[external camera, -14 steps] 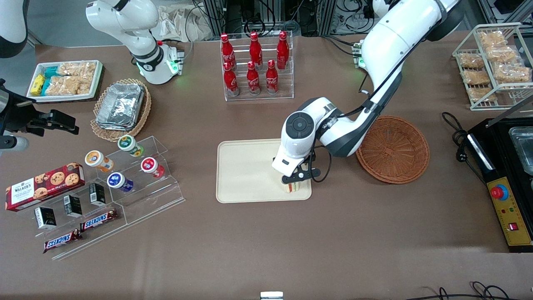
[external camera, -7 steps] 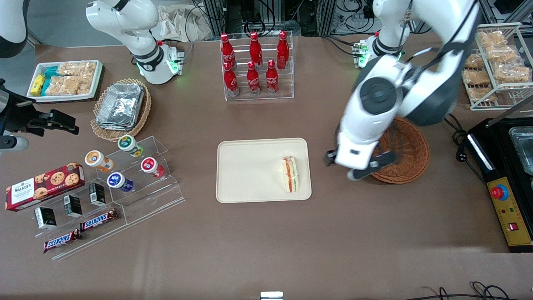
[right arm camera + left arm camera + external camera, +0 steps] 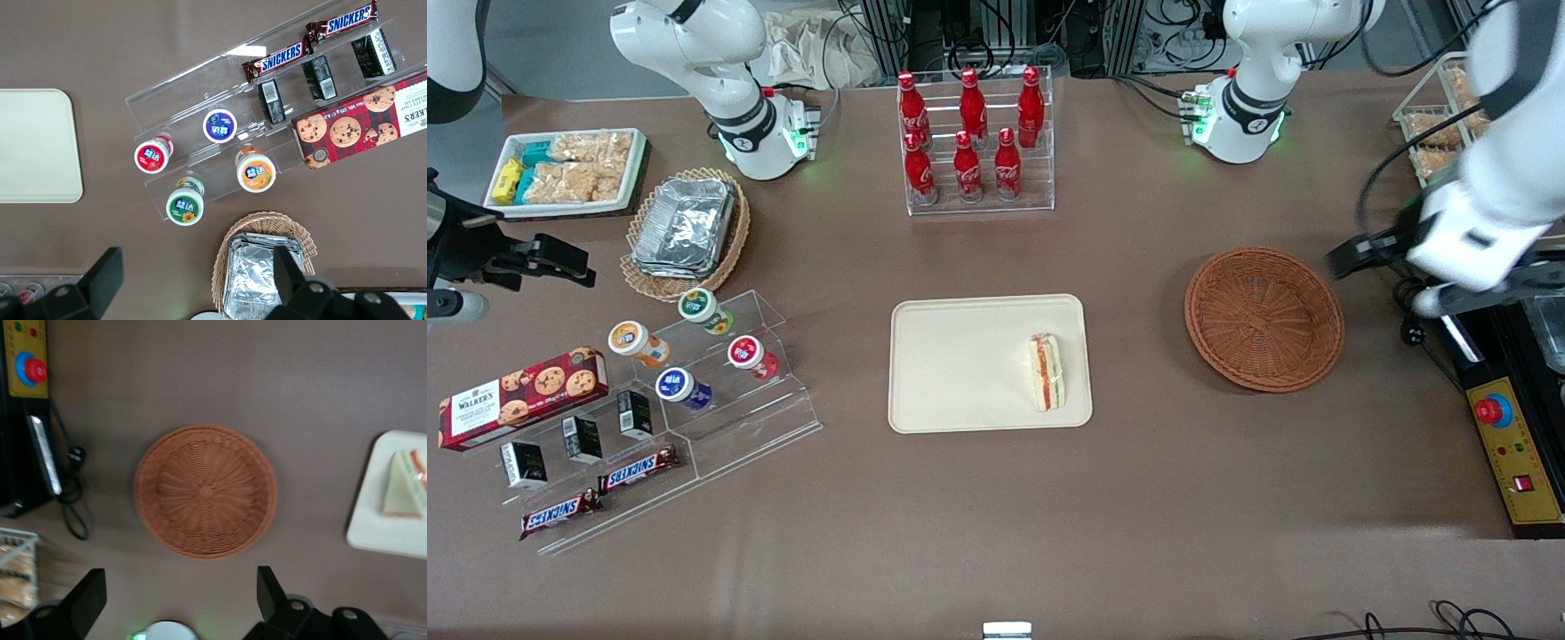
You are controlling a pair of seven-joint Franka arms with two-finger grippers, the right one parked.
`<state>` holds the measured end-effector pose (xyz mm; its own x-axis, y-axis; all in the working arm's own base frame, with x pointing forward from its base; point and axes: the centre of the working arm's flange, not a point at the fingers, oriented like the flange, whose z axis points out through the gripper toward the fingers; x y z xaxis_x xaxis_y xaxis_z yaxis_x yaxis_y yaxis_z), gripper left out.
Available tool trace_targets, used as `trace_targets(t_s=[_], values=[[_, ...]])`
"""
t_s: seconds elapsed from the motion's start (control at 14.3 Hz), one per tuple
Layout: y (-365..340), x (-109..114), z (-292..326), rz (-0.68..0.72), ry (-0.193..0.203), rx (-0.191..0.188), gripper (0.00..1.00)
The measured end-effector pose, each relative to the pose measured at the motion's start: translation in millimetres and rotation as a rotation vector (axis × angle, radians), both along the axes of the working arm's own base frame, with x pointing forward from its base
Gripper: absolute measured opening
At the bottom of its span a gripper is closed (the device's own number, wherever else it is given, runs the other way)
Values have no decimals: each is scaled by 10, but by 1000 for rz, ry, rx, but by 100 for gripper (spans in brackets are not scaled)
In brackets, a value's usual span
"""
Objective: Place sandwich from basket to tray
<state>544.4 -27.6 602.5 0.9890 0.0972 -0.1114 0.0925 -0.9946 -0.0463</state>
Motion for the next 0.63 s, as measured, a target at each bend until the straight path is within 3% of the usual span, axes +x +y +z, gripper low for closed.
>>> trace_targets(t_s=[0.28,0.49,0.63], values=[[340,-144,160,-215,-56,-27,100],[45,-131,338,-266,-111,-23,100],[-31,-111,440,-216,-135,-18,100]])
